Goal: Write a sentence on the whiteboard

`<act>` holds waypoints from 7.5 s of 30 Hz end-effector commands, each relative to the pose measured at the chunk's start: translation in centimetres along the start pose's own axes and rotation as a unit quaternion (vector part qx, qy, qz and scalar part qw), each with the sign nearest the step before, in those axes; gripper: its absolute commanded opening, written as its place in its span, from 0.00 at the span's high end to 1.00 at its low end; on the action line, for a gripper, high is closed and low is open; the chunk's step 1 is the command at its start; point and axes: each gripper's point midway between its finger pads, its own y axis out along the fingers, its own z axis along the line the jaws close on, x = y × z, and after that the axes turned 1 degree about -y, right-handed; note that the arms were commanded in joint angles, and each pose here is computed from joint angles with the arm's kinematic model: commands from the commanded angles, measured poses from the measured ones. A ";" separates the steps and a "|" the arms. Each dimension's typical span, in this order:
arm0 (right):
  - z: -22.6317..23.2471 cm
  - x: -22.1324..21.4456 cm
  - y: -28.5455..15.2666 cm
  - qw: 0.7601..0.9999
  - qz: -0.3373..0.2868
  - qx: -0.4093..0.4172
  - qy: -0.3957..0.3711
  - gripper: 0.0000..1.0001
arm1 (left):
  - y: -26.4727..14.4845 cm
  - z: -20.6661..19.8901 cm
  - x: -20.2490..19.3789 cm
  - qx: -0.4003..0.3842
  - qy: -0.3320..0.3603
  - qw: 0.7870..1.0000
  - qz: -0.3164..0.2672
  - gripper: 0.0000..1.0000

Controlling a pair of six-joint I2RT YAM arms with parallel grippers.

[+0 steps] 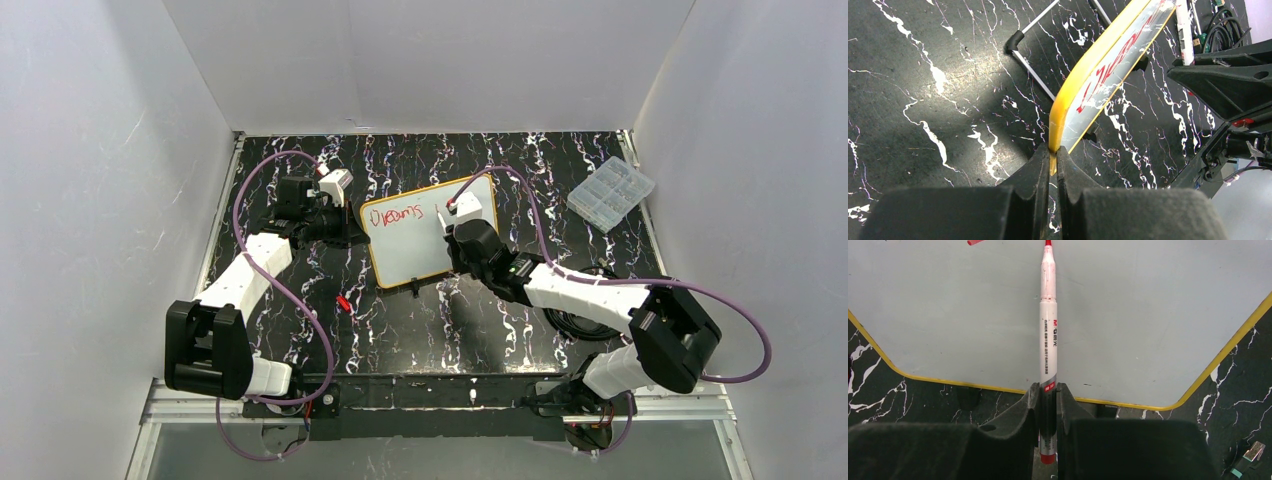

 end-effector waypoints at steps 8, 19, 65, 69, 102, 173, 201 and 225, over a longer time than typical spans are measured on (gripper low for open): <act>-0.6 1.8 -0.3 1.000 -0.020 -0.018 0.008 0.99 | -1.0 -1.5 0.5 -0.017 0.016 1.000 -0.008 1.00; -1.2 4.0 0.2 0.999 -0.038 -0.029 0.003 0.99 | -1.1 -1.6 0.6 -0.017 0.017 1.000 -0.010 1.00; -2.1 3.3 0.1 0.999 -0.026 -0.028 0.008 0.99 | -1.1 -1.6 0.5 -0.018 0.017 1.000 -0.009 1.00; -2.4 3.8 -1.2 0.999 -0.044 -0.024 0.011 0.99 | -1.1 -1.6 0.6 -0.018 0.016 1.000 -0.009 1.00; -2.3 -1.6 0.3 0.999 0.038 -0.024 0.005 0.99 | -1.1 -1.6 0.6 -0.018 0.017 1.000 -0.010 1.00; -4.1 1.8 0.3 0.999 -0.003 -0.050 -0.017 0.99 | -1.1 -1.7 0.6 -0.019 0.017 1.000 -0.010 1.00; -5.6 1.6 1.0 0.998 0.011 -0.069 0.001 0.99 | -1.2 -1.6 0.6 -0.018 0.017 1.000 -0.010 1.00; -4.9 2.6 1.3 0.999 0.006 -0.051 -0.008 0.99 | -1.3 -1.8 0.6 -0.019 0.018 1.000 -0.012 1.00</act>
